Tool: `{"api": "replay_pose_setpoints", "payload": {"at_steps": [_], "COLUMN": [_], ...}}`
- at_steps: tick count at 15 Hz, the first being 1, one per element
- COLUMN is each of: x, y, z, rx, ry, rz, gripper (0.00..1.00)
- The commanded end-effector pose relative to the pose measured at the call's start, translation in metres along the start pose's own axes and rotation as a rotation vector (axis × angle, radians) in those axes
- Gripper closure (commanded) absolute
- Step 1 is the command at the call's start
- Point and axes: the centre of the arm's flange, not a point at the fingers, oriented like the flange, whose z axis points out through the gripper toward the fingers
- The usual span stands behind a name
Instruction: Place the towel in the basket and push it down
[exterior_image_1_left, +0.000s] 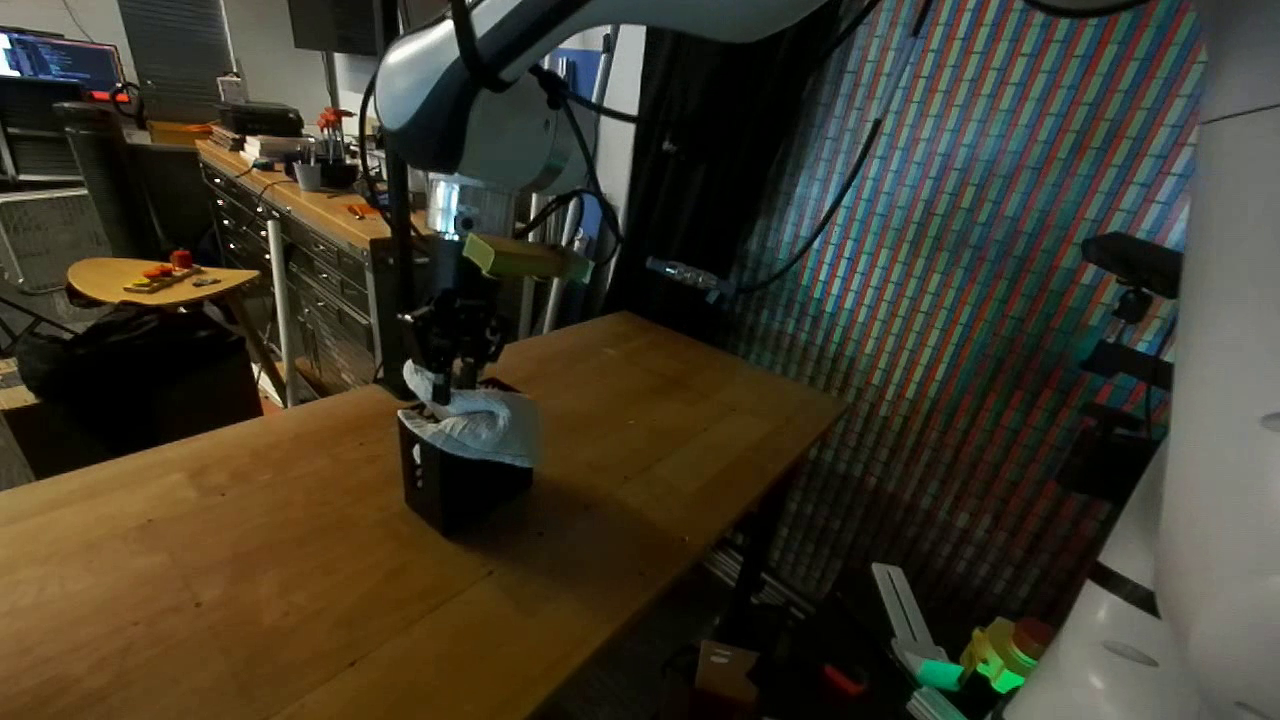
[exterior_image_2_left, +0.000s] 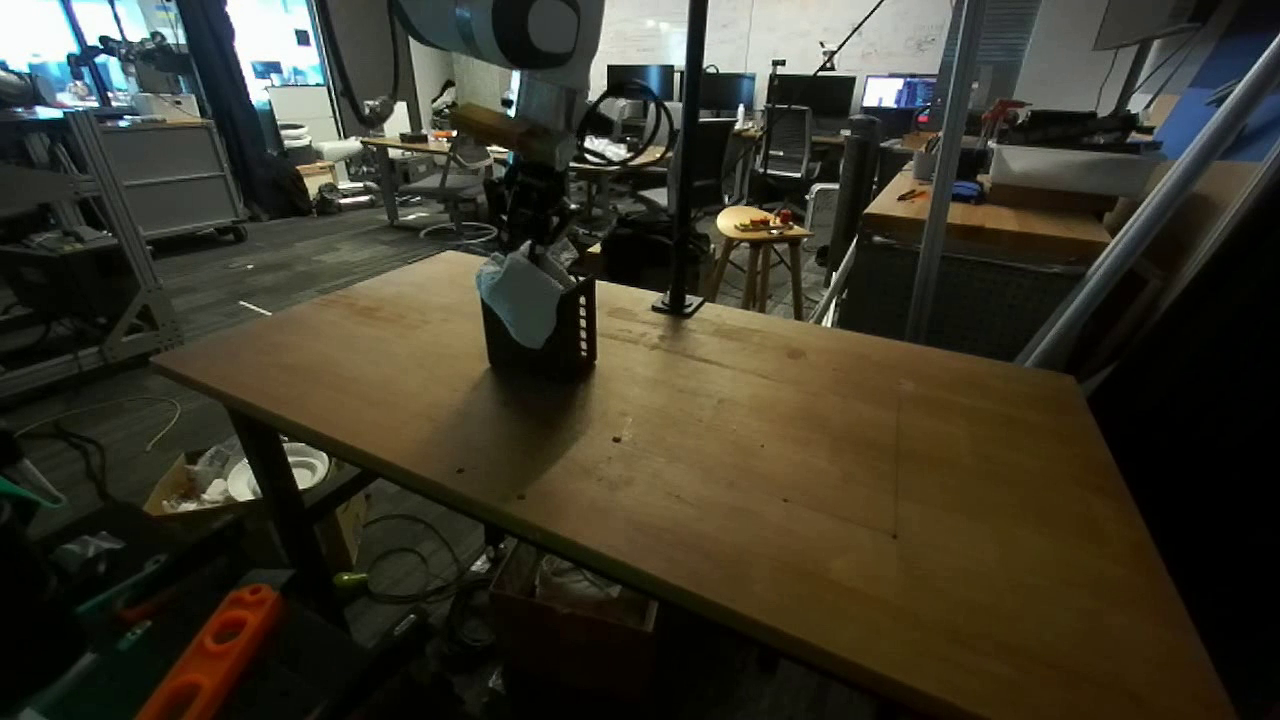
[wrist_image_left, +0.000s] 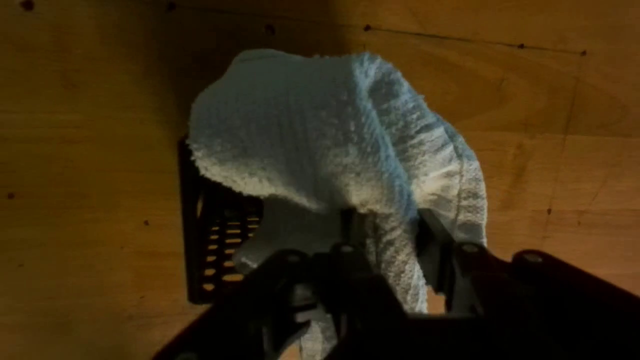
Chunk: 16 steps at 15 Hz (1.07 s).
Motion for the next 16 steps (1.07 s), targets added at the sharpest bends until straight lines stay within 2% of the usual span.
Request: {"api": "replay_pose_setpoints", "payload": {"at_steps": [1,4,5,6,7,8,14,16], "x": [-0.014,-0.025,-0.027,-0.028,-0.028,-0.027,-0.014,-0.010], "y": [-0.024,-0.041,-0.045,-0.049,-0.052,-0.054,-0.044,-0.036], "z": [-0.049,-0.067,-0.071,-0.073,-0.074,-0.075,-0.079,-0.081], "rx": [-0.062,-0.079,-0.084,-0.092,-0.098,-0.106,-0.188,-0.214], "ry": [-0.011,-0.012,-0.011,-0.009,-0.006,-0.004,0.010,0.014], "rz": [-0.055,-0.081,-0.091,-0.098,-0.105,-0.114,-0.162,-0.165], "gripper": [0.34,0.12,0.09,0.47,0.42,0.43,0.88,1.00]}}
